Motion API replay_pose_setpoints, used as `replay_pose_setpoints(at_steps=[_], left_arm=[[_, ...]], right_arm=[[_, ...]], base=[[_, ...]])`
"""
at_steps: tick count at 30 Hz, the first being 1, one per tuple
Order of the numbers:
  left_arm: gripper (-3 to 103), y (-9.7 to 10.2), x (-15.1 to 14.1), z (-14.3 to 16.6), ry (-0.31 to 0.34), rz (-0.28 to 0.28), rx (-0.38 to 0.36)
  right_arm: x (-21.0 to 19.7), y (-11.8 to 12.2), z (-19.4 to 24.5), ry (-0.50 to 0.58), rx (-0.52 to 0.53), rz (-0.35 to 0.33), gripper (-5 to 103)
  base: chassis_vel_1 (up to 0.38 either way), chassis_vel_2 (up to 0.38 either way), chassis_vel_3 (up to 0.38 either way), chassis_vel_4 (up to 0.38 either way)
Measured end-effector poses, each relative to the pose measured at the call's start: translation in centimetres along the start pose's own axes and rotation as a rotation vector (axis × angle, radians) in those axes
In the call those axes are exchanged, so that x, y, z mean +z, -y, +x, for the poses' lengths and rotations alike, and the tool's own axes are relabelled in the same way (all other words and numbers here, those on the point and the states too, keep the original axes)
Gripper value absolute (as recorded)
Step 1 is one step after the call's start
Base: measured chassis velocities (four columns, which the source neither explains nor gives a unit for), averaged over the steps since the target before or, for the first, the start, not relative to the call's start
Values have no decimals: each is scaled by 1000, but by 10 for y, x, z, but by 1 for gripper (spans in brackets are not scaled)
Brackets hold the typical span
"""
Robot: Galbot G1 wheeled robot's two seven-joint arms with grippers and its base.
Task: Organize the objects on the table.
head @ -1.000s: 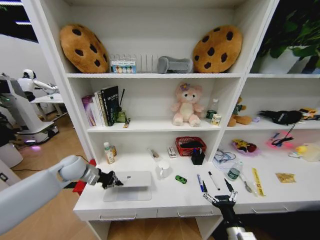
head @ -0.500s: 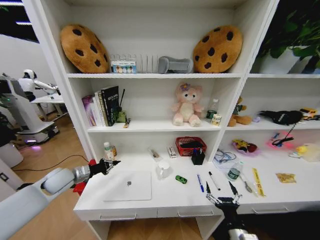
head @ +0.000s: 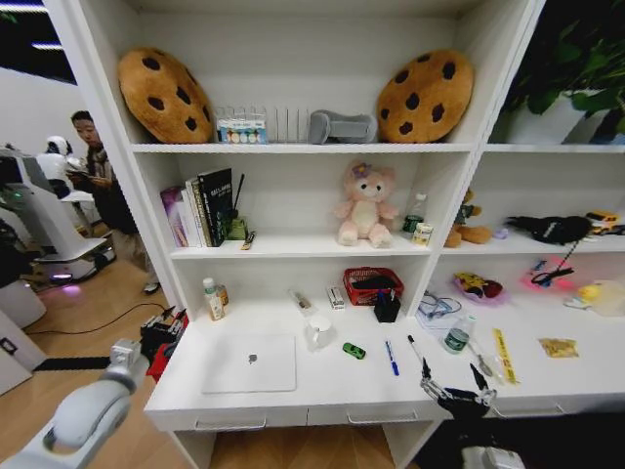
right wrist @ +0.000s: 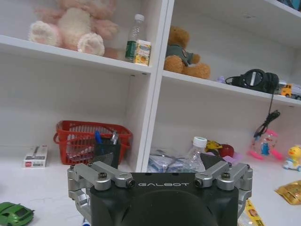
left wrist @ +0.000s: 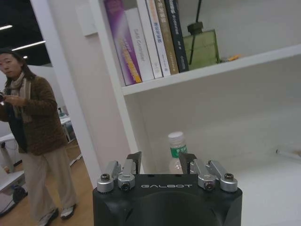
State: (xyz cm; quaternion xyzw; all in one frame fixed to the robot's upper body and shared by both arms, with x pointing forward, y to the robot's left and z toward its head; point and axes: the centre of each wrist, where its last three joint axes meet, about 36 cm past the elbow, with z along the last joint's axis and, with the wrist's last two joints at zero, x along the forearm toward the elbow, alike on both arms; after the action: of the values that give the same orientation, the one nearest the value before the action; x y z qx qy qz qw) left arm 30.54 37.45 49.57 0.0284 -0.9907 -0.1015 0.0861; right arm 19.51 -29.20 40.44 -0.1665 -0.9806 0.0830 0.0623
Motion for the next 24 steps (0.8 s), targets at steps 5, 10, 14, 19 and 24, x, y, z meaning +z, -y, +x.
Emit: replay_pose_setpoints(at_steps=[5,10,14,19,24], left_arm=[[60,9,-19,26,31,91,-54],[82,16,-37,44,18,148,-74],[97,29,-54,70,-8,198,-55],[100,41,-55,83,-62,208,-36],[100,42,-51,86,-88,194,-44]], right_arm=[[-2,2,-4,-19,15,4,100],[-7,3,-5,-9,-9,1,100],[-12,1,-2,11,-58,-6,100],[-10,-4,2,25,-84,-11,100],[-10,-5,2,29,-88,-11,100]], base=[[0,0,0,0],[0,0,0,0],[0,0,0,0],[0,0,0,0],[0,0,0,0]])
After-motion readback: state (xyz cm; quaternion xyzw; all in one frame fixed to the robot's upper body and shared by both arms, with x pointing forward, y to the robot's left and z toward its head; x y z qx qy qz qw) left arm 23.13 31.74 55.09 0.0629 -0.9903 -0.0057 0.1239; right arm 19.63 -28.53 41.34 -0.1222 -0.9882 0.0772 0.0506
